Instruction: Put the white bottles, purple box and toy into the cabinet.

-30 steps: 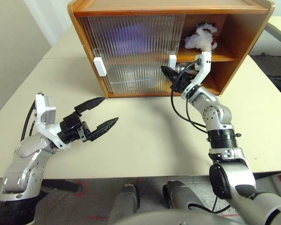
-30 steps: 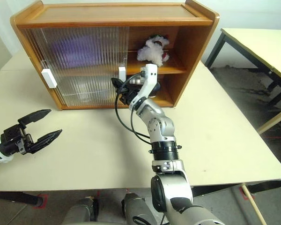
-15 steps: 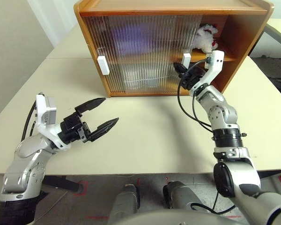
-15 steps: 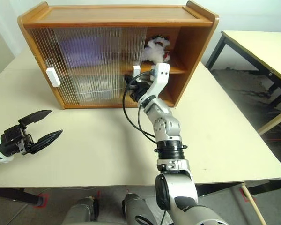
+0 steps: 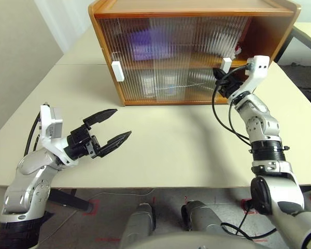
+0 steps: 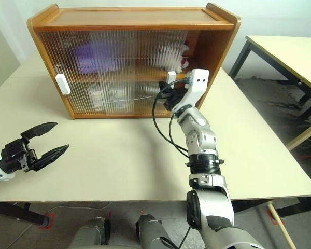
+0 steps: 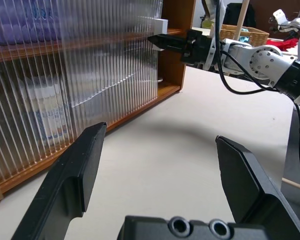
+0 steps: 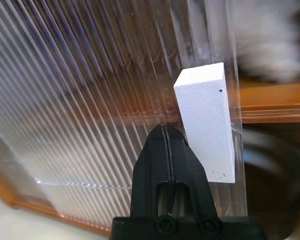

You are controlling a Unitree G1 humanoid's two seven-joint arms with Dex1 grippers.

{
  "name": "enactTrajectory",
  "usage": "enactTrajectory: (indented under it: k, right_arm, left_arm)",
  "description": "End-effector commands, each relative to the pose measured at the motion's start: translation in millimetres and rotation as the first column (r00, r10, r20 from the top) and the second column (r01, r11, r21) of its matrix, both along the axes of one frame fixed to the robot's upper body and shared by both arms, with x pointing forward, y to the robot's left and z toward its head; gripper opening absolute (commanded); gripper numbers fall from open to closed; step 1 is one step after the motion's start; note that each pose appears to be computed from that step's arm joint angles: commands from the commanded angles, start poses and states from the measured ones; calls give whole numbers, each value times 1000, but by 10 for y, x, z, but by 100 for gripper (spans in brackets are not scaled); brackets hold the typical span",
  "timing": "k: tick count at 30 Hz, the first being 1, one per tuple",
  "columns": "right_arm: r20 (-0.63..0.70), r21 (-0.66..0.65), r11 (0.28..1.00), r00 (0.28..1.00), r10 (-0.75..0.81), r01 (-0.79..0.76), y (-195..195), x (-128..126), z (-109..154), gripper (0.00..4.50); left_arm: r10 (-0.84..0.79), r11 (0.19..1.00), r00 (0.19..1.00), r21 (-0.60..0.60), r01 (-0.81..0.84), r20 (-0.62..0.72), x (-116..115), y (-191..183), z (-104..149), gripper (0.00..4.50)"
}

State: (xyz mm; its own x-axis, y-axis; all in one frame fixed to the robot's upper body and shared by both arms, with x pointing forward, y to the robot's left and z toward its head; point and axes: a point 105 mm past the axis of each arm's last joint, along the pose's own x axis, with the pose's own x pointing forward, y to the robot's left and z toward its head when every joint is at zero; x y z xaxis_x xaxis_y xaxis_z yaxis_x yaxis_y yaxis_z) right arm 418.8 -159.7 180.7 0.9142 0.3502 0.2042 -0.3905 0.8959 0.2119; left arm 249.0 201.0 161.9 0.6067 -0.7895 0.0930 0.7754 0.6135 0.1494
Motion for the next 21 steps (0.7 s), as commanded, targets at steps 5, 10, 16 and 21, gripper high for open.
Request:
enactTrajectory:
  k: [5, 10, 16, 21]
  right_arm:
    - [30, -45, 984, 985, -171, 172, -565, -3, 68, 4]
    - [34, -104, 968, 974, -225, 228, -847, -29, 61, 4]
    - [56, -137, 953, 963, -265, 270, -1068, -60, 139, 4]
    - [60, -137, 954, 964, -261, 267, -1034, -66, 136, 4]
  left_arm:
    - [-4, 1000, 1000, 19, 5, -8, 5, 43, -6, 450]
    - [-13, 1000, 1000, 22, 13, -8, 23, 28, 6, 450]
    - [-25, 999, 1000, 22, 25, -10, 36, 12, 6, 450]
    - [-29, 999, 1000, 21, 29, -8, 44, -11, 18, 450]
